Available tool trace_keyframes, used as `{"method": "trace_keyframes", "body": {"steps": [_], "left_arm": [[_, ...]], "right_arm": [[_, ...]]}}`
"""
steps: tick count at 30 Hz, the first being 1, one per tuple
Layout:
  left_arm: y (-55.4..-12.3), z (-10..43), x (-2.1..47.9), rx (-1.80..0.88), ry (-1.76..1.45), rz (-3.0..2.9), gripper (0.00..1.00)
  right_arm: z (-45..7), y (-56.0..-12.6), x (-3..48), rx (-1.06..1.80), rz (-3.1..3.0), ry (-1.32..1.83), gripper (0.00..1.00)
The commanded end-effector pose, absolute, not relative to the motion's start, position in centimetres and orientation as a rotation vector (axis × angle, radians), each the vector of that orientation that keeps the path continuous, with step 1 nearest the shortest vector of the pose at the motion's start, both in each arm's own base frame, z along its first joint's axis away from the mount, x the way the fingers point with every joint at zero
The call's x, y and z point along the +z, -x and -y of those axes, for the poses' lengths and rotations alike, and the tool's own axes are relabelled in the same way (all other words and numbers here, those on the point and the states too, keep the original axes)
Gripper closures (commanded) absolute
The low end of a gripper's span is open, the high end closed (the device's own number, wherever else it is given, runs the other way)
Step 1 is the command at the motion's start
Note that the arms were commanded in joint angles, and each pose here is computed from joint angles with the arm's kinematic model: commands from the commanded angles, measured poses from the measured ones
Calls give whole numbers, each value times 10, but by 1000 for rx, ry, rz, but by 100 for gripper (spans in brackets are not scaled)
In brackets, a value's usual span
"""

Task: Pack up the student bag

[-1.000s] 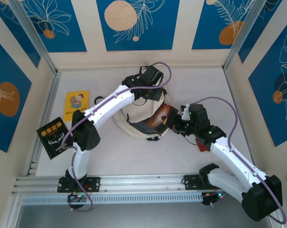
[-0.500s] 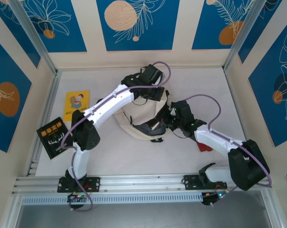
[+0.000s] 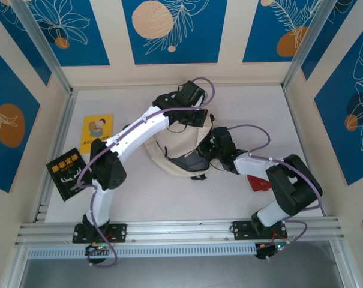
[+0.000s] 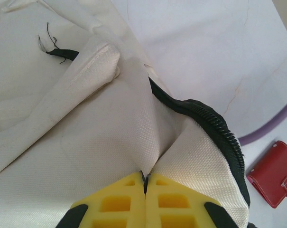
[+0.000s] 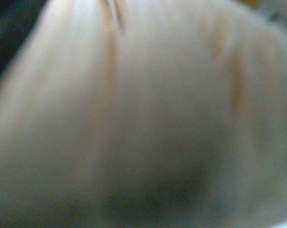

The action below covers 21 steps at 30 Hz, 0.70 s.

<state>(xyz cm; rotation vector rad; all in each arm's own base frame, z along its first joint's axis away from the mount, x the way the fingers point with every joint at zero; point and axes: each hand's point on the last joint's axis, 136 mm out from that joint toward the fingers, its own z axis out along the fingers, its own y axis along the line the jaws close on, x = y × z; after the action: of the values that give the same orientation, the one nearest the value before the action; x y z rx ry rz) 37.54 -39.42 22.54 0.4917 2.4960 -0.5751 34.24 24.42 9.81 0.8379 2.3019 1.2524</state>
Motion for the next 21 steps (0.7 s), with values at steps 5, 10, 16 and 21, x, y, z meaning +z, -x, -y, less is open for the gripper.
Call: {"method": "trace_keyframes", "body": {"steps": [5, 10, 16, 21], "left_arm": [[-380, 395, 273, -707, -422, -2408, 100], [-381, 396, 271, -714, -415, -2415, 100], [-384, 395, 271, -725, -397, -2417, 100], [-389, 389, 266, -712, -383, -2431, 100]], "right_arm": [[-251, -365, 89, 1285, -2226, -1141, 96], [-259, -372, 76, 1291, -2266, -1185, 93], [-277, -385, 66, 1346, -2336, -1140, 92], [-284, -378, 70, 1421, -2410, -1101, 71]]}}
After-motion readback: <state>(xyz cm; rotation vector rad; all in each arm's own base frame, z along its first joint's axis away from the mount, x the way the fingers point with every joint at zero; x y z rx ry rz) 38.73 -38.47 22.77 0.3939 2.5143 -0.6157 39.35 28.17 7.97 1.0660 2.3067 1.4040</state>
